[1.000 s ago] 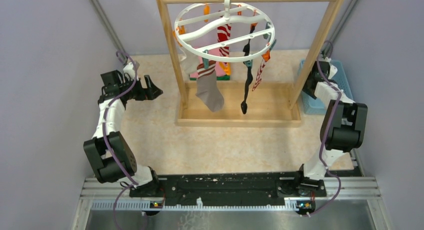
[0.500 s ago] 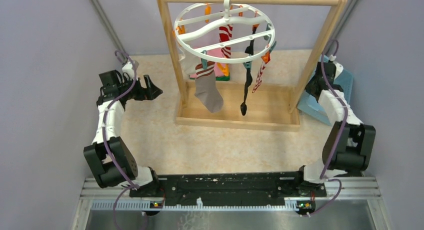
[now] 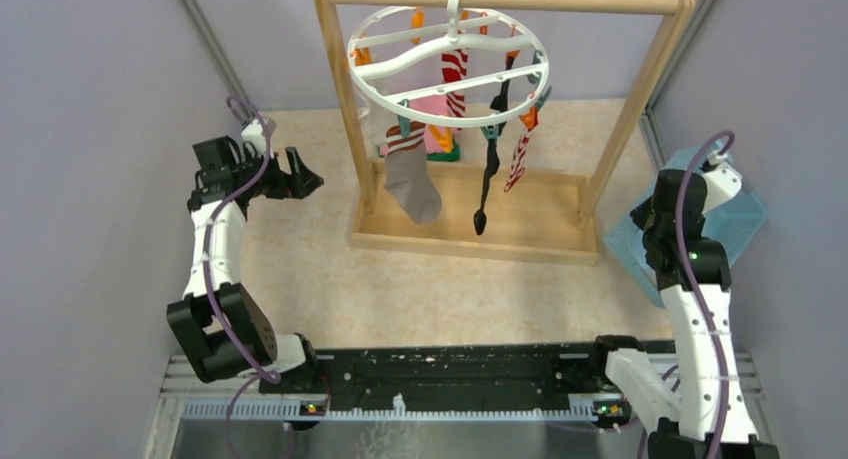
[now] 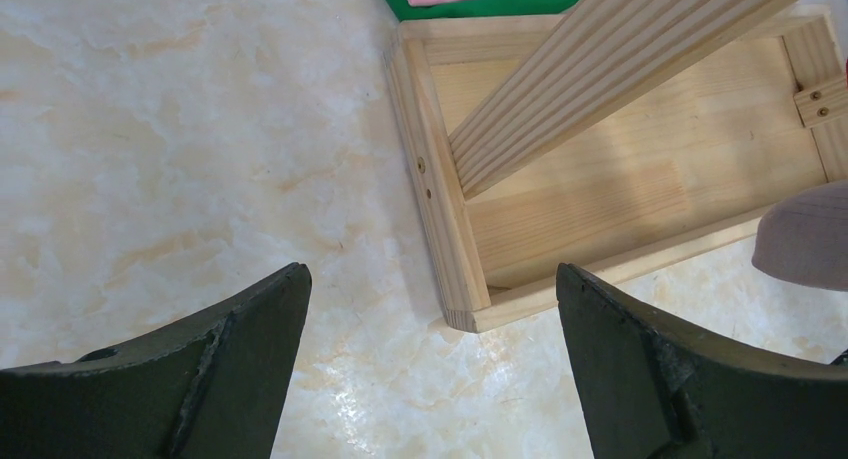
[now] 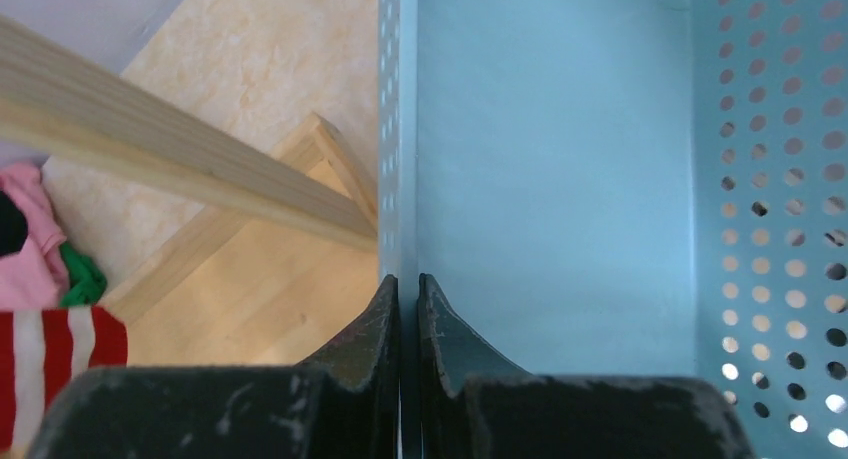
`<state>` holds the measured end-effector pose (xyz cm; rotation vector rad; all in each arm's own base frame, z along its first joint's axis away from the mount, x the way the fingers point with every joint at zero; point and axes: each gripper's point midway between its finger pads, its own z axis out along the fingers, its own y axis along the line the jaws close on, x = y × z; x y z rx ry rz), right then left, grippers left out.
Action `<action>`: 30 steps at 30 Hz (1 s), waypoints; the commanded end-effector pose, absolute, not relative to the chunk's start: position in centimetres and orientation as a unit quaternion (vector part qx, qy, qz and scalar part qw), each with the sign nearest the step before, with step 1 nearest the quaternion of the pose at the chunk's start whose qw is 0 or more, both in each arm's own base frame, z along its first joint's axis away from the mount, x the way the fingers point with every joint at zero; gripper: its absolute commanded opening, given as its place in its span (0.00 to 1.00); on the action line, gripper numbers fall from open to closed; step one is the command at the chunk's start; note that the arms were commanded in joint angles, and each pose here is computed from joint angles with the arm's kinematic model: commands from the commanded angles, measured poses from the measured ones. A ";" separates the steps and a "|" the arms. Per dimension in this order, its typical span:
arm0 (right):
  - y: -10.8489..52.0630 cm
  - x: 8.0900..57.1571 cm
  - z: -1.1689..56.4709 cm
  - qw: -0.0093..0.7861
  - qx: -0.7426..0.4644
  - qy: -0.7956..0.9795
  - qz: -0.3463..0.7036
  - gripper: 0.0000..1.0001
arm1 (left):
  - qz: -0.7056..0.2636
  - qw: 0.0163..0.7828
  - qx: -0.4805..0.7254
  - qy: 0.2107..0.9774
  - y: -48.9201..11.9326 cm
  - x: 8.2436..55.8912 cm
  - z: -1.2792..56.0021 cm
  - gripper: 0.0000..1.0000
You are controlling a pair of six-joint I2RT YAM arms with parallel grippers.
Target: Remove the socks clipped to the hanger
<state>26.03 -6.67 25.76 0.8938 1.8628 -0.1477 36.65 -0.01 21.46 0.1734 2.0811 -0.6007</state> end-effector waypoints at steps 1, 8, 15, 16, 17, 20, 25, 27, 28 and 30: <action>-4.9 21.1 25.7 0.484 0.372 0.791 -0.028 0.00 | -0.236 0.494 0.103 0.831 -0.3 36.8 24.6 0.99; 3.1 15.5 23.4 0.395 0.244 0.875 0.140 0.00 | -0.239 0.492 0.103 0.831 -0.4 36.7 24.8 0.99; 6.3 11.8 24.7 0.360 0.214 0.881 0.221 0.00 | -0.243 0.495 0.097 0.829 -0.5 36.8 24.9 0.99; 6.6 11.3 24.5 0.354 0.213 0.882 0.228 0.00 | -0.241 0.495 0.096 0.829 -0.4 36.8 24.9 0.99; 7.0 10.9 24.4 0.346 0.209 0.884 0.237 0.00 | -0.240 0.495 0.096 0.830 -0.4 36.8 24.9 0.99; 8.2 9.8 24.3 0.328 0.196 0.884 0.268 0.00 | -0.233 0.495 0.096 0.831 -0.1 37.0 24.9 0.99; 10.6 9.8 25.9 0.319 0.163 0.870 0.340 0.00 | -0.232 0.495 0.094 0.832 0.0 37.3 24.9 0.99; 11.6 10.5 26.2 0.313 0.148 0.860 0.375 0.00 | -0.234 0.495 0.092 0.832 0.1 37.5 25.0 0.99; 12.1 10.9 26.1 0.310 0.138 0.856 0.390 0.00 | -0.235 0.494 0.091 0.832 0.1 37.6 25.1 0.99; 13.0 11.8 25.7 0.303 0.112 0.849 0.418 0.00 | -0.238 0.491 0.087 0.834 0.1 37.7 25.0 0.99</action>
